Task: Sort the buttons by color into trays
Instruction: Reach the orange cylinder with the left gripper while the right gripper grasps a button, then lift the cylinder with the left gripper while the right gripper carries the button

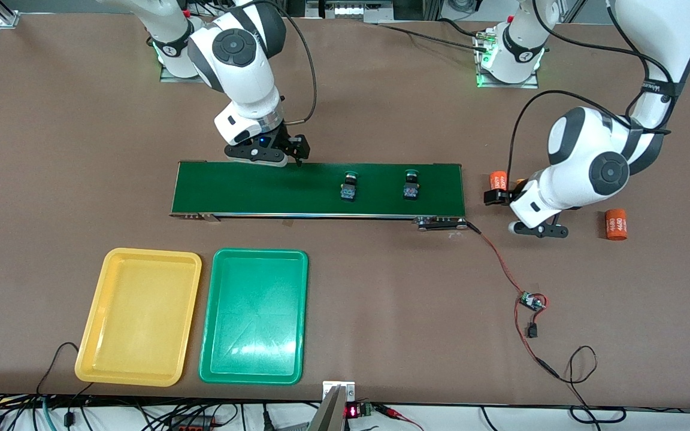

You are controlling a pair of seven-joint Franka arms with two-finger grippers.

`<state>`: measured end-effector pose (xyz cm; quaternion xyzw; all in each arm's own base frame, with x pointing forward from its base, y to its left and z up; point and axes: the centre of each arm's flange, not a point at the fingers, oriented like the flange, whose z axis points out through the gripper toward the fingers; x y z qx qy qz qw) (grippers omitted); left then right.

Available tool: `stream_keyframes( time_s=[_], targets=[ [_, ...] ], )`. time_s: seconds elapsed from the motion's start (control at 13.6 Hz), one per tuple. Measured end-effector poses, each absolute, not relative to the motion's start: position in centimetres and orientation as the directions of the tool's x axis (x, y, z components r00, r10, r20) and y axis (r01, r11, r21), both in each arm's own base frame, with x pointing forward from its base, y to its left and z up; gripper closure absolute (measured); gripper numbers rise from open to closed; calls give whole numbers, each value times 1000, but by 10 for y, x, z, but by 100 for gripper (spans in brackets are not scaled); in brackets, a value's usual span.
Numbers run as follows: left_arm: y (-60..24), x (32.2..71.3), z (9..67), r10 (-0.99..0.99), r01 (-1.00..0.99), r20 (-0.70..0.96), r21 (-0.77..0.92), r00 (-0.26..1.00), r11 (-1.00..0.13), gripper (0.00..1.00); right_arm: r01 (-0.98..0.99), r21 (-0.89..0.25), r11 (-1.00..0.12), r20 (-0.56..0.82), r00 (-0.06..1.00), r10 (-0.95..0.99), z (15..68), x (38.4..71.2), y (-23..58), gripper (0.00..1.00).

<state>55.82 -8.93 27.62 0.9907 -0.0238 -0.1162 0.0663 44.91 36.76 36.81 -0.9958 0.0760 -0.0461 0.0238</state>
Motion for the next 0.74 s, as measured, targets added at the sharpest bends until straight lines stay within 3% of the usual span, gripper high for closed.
stream_keyframes(
  time_s=[0.74],
  targets=[
    [-75, 508, 209, -81, -43, -250, 153, 965, -987, 0, -101, -75, -992, 77, 991, -107, 316, 459, 436, 0]
  ],
)
